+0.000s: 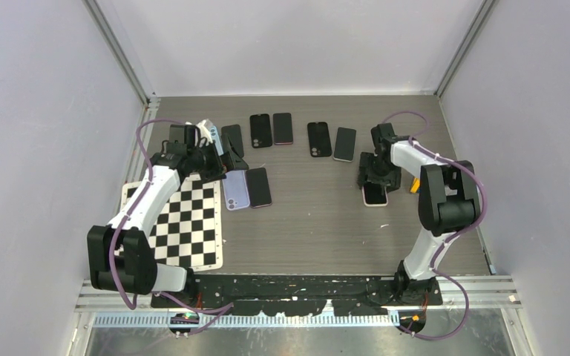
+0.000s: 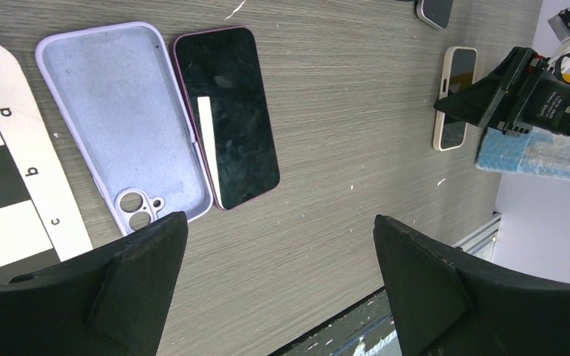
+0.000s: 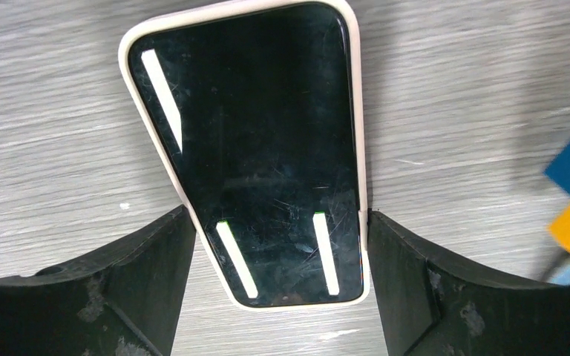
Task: Take the phone out of the phone case
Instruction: Move the phone to the center of the board.
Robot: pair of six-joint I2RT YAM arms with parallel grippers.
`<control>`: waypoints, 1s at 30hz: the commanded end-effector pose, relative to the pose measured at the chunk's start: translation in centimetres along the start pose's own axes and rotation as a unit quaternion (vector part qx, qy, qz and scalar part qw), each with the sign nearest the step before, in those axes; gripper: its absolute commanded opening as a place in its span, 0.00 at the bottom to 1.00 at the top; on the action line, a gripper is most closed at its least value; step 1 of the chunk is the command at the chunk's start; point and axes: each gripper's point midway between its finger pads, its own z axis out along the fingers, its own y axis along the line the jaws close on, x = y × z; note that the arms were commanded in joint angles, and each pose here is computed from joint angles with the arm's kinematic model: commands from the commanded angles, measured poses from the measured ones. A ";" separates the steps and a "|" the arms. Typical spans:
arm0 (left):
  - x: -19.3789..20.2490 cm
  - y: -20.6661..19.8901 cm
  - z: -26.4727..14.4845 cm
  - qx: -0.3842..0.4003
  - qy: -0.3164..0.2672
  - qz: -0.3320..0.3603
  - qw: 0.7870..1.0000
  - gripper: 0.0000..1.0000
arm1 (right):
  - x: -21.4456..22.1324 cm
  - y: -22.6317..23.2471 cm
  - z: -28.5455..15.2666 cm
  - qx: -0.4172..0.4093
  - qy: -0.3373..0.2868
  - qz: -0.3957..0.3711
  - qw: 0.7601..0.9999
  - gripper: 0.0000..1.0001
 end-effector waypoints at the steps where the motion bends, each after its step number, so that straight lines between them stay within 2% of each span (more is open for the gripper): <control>1: -2.0 -1.9 -0.5 0.035 -0.027 0.015 0.999 0.99 | -2.0 6.3 -3.4 -0.085 -0.079 0.015 0.993 0.42; 5: -2.3 -2.0 -0.3 0.039 -0.029 0.013 0.999 0.99 | -0.3 11.7 -6.4 -0.135 -0.104 0.001 0.985 0.42; 9: -2.5 -2.1 0.0 0.043 -0.030 0.005 0.999 0.99 | 1.7 14.5 -6.7 -0.135 -0.113 -0.009 0.984 0.42; 19: -2.4 -2.1 0.1 0.045 -0.029 0.001 0.999 0.99 | 5.9 15.9 -3.1 -0.095 -0.072 -0.067 0.991 0.45; 23: -2.3 -2.1 0.1 0.045 -0.028 0.000 0.999 0.99 | 6.4 15.9 -2.1 -0.073 -0.069 -0.090 0.991 0.55; 28: -2.4 -2.2 -0.1 0.045 -0.030 0.002 0.999 0.99 | 6.8 15.7 -0.9 -0.043 -0.066 -0.100 0.992 0.78; 30: -2.4 -2.2 -0.2 0.045 -0.032 0.003 0.998 0.99 | 6.9 15.5 -0.6 -0.033 -0.061 -0.103 0.992 0.84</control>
